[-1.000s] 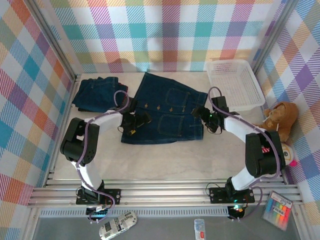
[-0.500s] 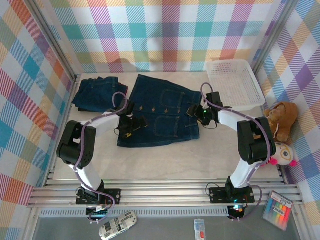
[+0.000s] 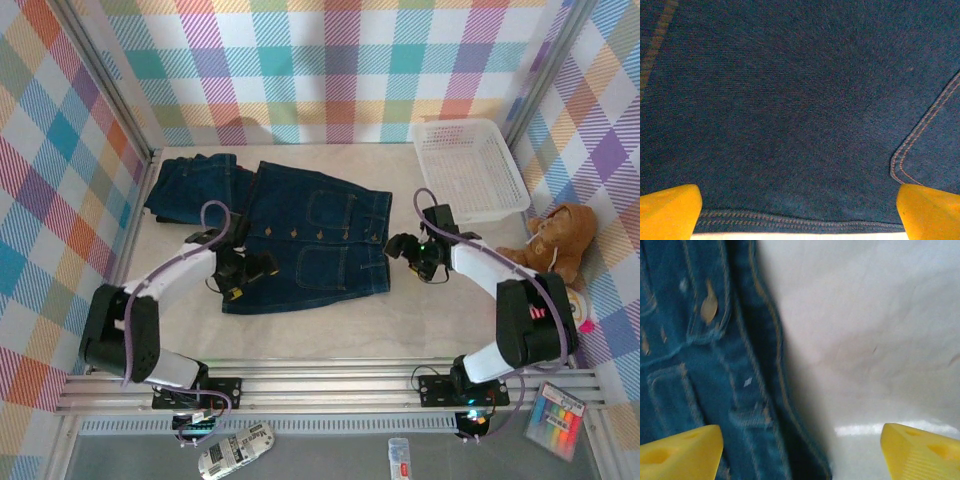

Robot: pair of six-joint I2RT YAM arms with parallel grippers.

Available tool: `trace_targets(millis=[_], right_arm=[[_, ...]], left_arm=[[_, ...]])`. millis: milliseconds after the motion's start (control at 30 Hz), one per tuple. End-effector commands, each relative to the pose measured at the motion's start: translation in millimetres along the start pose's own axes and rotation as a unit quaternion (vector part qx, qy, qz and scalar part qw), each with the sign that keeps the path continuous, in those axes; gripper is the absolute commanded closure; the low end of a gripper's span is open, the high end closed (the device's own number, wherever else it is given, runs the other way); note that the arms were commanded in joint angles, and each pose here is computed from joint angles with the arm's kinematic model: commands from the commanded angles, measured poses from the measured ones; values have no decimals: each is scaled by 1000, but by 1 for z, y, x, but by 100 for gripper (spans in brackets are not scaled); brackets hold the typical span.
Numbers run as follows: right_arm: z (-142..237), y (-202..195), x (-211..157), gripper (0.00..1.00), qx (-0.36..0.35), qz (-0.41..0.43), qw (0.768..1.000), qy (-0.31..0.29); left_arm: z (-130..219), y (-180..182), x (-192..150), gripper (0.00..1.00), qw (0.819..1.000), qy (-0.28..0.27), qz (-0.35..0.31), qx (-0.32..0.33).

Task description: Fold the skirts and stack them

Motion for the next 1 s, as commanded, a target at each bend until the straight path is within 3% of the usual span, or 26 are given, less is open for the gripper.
trace_targets(millis=[0,167,300,600,667,700,967], right_arm=[[5,11,-33,16,65,-74,993,60],[6,22,-50,17,126,-111,984,60],[1,20,-61,18,118,-134,982,64],[-16,20,-66,24,98,-150,982,52],[-19,19,-66,28,85,-152,984,46],[-19,18,-66,30,81,-152,984,42],[-28,9,-72,43,58,-159,985,37]], left_arm=[[20,23,6,0,996,-40,80,21],[30,58,10,0,982,-88,153,61],[28,72,7,0,977,-89,178,73],[18,67,-1,0,981,-58,180,42],[17,66,-1,16,984,-52,168,39],[17,68,-2,17,984,-53,163,48],[8,79,-6,14,983,-49,161,71]])
Point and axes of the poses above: each hand's point on the last joint's axis, 136 mm out from that joint toward the fingers, its own z axis back along the fingers, its own y axis along the line the jaws close on, x = y × z, the point moved 4 cm from there along z, back along the fingers, and after that the axes turned 12 degrees about z, right-handed, at the moved point
